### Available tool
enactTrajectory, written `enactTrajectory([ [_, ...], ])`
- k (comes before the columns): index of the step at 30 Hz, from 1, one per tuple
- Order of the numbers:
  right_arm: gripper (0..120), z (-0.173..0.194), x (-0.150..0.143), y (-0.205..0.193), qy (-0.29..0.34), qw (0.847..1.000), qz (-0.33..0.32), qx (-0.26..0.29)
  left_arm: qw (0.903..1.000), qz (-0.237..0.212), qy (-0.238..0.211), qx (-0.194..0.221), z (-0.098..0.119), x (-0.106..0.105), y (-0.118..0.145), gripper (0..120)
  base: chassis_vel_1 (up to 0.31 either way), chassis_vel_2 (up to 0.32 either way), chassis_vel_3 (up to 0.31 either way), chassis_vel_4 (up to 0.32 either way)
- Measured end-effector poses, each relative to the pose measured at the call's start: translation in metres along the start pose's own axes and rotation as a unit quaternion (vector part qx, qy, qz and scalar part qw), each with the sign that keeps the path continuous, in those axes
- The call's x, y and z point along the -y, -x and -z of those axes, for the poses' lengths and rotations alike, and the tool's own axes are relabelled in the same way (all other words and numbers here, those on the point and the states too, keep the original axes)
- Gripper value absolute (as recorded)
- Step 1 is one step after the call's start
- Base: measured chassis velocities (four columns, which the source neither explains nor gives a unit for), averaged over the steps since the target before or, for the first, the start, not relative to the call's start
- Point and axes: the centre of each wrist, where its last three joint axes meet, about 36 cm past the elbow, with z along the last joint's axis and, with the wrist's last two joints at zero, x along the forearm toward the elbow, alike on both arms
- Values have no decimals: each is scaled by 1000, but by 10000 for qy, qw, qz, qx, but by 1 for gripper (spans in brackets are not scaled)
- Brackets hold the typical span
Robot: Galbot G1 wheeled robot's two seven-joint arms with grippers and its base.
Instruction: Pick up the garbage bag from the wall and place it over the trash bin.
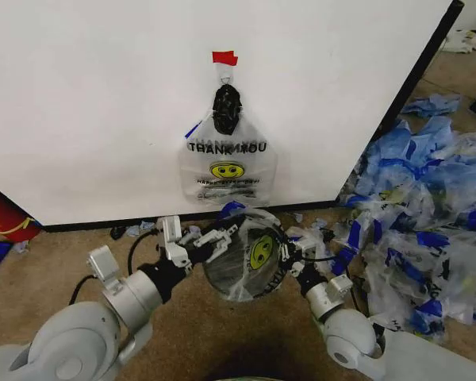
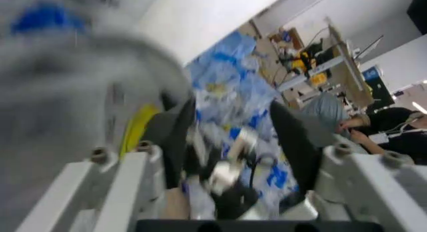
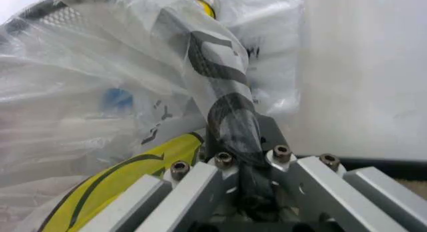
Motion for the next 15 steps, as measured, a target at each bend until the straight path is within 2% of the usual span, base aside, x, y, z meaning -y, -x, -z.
enactTrajectory([
  [5,0,7,-10,4,-32,9999,116,112,9993,144,-291,-186,-12,-11,5,26,0,0,0,0],
  [6,0,7,-10,4,-32,9999,116,112,9993,144,-291,-186,-12,-11,5,26,0,0,0,0],
  [11,0,12,-23,4,-72,9992,351,201,9983,307,-482,-91,-18,-30,17,8,0,0,0,0],
  [12,0,14,-25,2,-59,9990,384,212,9981,346,-514,-66,-20,-34,19,0,0,0,0,0],
  [15,0,18,-27,0,-45,9988,427,231,9975,430,-560,-46,-22,-42,23,0,0,0,0,0],
])
